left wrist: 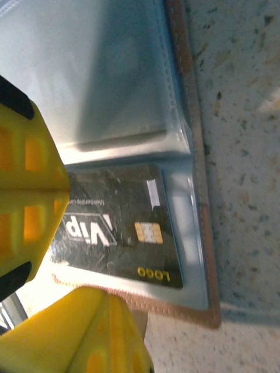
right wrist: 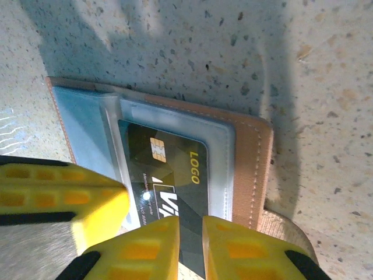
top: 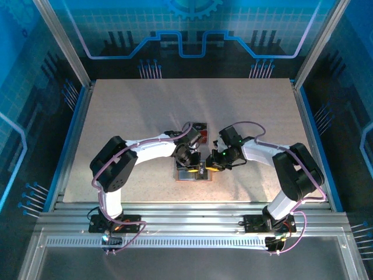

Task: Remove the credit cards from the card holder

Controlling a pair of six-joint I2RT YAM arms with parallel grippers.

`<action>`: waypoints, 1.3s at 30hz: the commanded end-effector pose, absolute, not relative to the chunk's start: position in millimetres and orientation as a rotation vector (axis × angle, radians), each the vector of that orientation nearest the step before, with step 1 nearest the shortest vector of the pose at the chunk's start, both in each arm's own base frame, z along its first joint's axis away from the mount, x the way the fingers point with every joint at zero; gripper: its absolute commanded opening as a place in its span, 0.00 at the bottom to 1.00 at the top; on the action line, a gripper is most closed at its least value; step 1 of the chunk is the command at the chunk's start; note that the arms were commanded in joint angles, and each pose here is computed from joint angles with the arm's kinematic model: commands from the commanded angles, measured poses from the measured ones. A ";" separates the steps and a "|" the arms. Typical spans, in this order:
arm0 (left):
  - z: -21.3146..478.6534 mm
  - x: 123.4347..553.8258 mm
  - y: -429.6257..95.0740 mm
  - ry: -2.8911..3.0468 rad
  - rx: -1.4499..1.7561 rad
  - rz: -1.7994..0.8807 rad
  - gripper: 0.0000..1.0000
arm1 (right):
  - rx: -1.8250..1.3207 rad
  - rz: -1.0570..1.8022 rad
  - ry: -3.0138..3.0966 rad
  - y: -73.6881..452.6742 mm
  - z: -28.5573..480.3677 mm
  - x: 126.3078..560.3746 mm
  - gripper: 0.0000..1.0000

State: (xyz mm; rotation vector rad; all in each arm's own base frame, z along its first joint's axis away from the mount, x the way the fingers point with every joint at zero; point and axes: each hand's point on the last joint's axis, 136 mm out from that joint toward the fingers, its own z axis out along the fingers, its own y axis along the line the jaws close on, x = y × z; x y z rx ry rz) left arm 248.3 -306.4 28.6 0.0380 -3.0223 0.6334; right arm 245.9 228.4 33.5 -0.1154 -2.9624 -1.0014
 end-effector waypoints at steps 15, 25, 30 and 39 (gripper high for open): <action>14.2 239.3 -297.8 -3.012 -0.005 0.489 0.00 | -0.179 -1.133 -2.858 234.0 21.8 243.5 0.19; 15.0 238.9 -297.1 -3.014 -0.003 0.490 0.00 | -0.205 -1.227 -2.829 239.9 25.7 243.1 0.10; 25.1 243.0 -298.7 -3.038 -0.001 0.519 0.00 | -0.195 -1.235 -2.855 239.0 35.2 245.1 0.07; 72.3 265.2 -280.1 -3.166 0.079 0.612 0.02 | -0.159 -1.240 -2.912 236.3 60.0 250.9 0.04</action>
